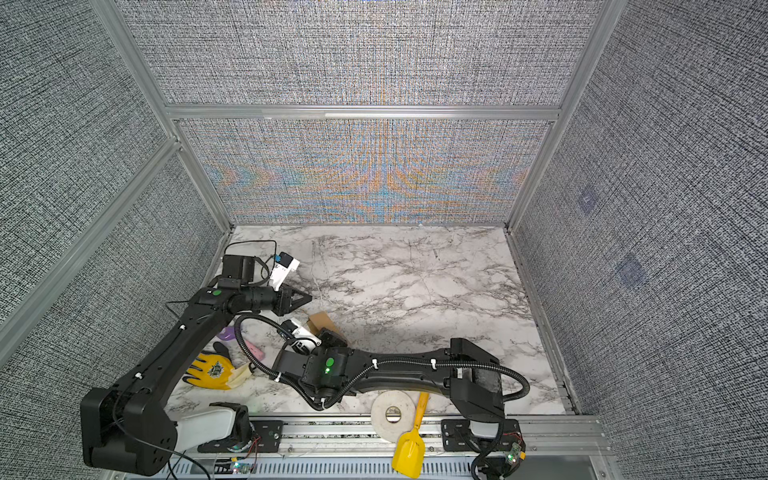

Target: Fold the paper box

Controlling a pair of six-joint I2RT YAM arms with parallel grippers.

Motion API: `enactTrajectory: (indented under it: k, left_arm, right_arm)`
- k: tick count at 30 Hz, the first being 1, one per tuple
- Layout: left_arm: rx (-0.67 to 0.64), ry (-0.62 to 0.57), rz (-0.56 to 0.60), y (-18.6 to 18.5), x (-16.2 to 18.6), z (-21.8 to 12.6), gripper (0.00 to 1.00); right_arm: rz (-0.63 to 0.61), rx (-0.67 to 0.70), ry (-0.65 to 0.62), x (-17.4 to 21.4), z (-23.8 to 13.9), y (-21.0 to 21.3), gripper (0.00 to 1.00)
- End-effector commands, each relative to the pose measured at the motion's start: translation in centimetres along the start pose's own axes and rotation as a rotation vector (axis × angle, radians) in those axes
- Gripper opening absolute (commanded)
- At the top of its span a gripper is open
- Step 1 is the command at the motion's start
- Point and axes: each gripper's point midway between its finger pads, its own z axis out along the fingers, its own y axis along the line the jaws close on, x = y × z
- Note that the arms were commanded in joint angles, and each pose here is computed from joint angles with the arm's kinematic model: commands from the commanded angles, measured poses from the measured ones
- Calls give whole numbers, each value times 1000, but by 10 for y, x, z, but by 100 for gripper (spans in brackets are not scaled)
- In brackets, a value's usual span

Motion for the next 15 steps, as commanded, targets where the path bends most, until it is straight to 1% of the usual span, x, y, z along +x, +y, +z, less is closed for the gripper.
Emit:
enactTrajectory:
  k: [1,3,7,15]
  left_arm:
    - [41,32,-43,-6,14,2,21]
    - [62,61,-57,-8,29,8,21]
    - [54,94,13,-6,36,12,21]
    - [1,136,33,9,55,19,21]
  right_arm:
    - [-24,-64,46,14,2,13,14]
    - [-27,-64,46,14,1,13,14]
    - [-22,-62,42,12,1,11,14]
    - [-17,-64,40,11,0,12,15]
